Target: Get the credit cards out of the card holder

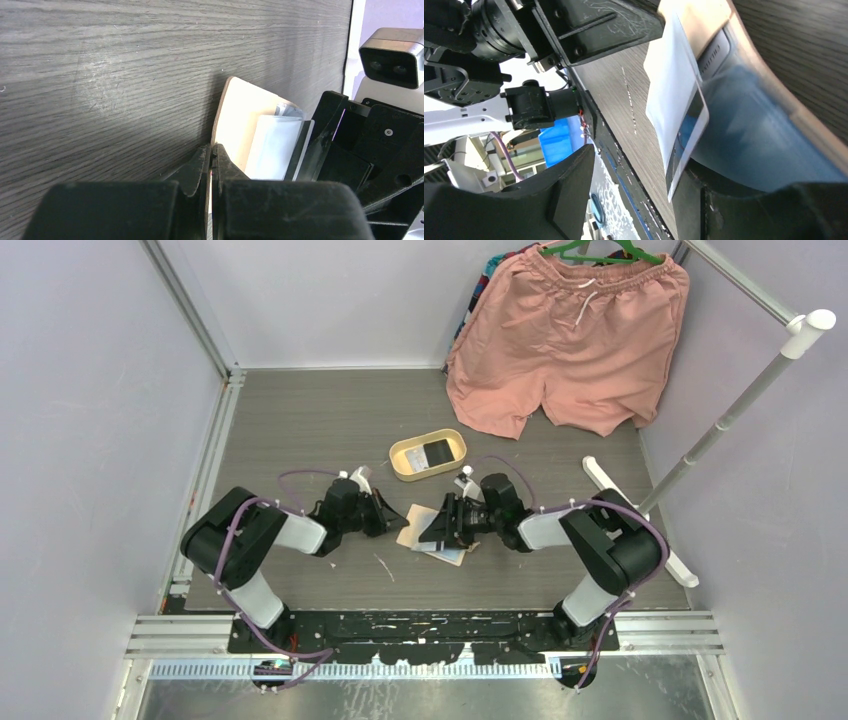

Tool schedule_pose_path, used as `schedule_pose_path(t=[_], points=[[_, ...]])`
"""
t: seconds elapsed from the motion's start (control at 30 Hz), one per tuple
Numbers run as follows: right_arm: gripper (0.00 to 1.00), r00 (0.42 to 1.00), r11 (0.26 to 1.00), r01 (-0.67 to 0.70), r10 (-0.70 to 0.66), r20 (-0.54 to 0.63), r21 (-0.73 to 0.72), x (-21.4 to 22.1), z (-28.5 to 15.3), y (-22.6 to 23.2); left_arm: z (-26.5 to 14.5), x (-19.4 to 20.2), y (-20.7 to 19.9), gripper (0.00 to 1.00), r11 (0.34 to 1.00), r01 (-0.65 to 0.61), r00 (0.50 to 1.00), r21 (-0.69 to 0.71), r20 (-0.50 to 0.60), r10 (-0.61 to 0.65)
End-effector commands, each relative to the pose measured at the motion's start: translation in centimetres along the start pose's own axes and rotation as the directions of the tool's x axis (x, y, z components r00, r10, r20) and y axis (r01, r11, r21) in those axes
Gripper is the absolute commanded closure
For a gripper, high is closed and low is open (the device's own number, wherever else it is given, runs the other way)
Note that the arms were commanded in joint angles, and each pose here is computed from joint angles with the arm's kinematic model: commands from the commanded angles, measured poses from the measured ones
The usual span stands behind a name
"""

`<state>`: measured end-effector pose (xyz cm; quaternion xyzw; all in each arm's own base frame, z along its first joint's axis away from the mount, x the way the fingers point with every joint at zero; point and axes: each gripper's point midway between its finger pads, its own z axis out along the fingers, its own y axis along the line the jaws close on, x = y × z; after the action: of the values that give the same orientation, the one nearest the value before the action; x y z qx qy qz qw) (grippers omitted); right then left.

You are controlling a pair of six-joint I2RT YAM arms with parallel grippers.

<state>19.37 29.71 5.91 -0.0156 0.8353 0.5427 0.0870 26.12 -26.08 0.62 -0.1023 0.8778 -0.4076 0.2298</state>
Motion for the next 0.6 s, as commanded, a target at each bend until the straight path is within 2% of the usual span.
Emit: schedule_pose_path(t=[0.0, 0.17, 0.33, 0.4, 0.57], points=[[0.4, 1.0, 0.998, 0.009, -0.007, -0.027, 0.069, 1.1, -1.4, -1.2, -3.0, 5.0, 13.2, 1.0, 0.876, -0.015, 0.994, -0.482, -0.102, -0.039], [0.4, 1.0, 0.994, -0.007, 0.007, -0.006, 0.111, 1.1, -1.9, -2.5, -2.9, 5.0, 13.2, 1.0, 0.877, -0.014, 0.994, -0.48, -0.105, -0.041], [0.5, 0.999, 0.987, -0.033, 0.032, 0.011, 0.155, 0.9, -1.8, -3.9, -2.9, 5.0, 13.2, 1.0, 0.877, -0.014, 0.993, -0.48, -0.106, -0.042], [0.51, 0.999, 0.985, -0.036, 0.034, 0.02, 0.167, 0.8, -1.8, -4.3, -3.0, 5.1, 13.2, 1.0, 0.877, -0.015, 0.993, -0.48, -0.107, -0.042], [0.39, 0.997, 0.981, -0.033, 0.02, 0.07, 0.192, -0.2, -2.0, -4.3, -3.0, 5.1, 13.2, 1.0, 0.878, -0.017, 0.993, -0.479, -0.111, -0.041]])
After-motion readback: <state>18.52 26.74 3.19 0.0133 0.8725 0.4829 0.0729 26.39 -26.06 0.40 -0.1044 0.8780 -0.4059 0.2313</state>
